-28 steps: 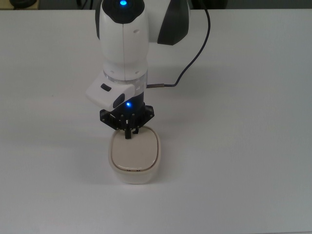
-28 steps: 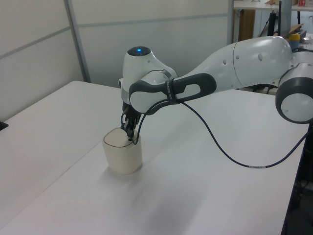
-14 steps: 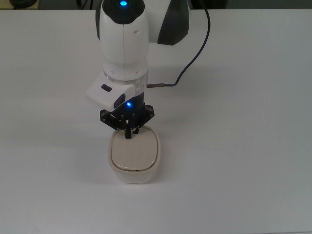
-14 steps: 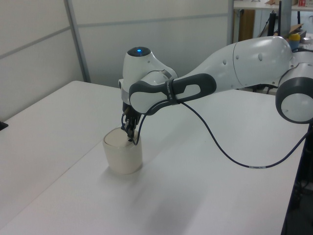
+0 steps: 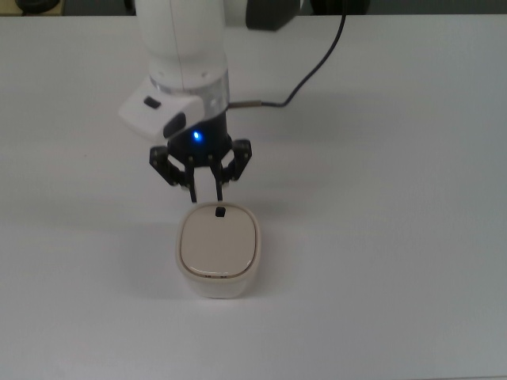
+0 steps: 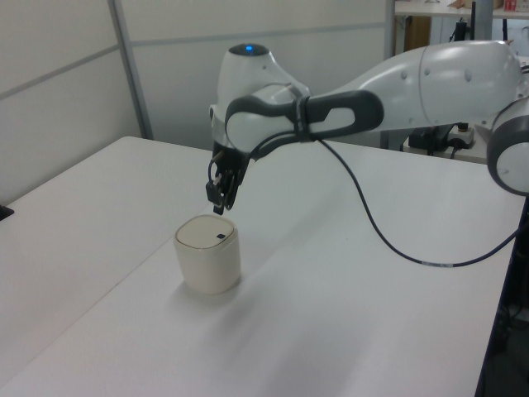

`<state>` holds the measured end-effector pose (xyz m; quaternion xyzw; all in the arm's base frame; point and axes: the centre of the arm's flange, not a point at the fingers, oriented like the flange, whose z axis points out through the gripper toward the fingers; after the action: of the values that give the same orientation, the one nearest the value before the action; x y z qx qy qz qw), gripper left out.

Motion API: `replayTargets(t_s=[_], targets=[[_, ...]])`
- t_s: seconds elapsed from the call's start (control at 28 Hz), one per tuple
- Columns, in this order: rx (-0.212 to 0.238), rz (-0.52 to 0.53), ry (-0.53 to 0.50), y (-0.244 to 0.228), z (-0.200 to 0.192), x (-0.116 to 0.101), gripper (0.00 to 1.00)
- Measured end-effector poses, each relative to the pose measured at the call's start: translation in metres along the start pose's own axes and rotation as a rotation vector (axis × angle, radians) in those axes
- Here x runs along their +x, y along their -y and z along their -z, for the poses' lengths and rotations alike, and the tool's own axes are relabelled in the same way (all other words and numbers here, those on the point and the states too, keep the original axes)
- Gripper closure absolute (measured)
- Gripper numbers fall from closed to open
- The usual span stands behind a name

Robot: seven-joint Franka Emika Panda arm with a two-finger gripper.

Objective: Close the trash can

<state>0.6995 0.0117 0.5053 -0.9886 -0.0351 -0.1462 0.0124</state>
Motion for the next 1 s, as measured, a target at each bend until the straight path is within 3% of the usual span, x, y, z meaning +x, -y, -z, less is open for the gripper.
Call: replayTargets(t_s=[0.29,0.54,0.71,1.0], targets=[[0.022,-0.06,0.12,-0.011,0.064,-0.025,0.32],[0.012,-0.086,0.277,-0.033,0.133,-0.064,0.01],[-0.001,-0.088,0.334,-0.037,0.151,-0.079,0.0],[-0.016,-0.103,0.355,-0.047,0.156,-0.086,0.0]])
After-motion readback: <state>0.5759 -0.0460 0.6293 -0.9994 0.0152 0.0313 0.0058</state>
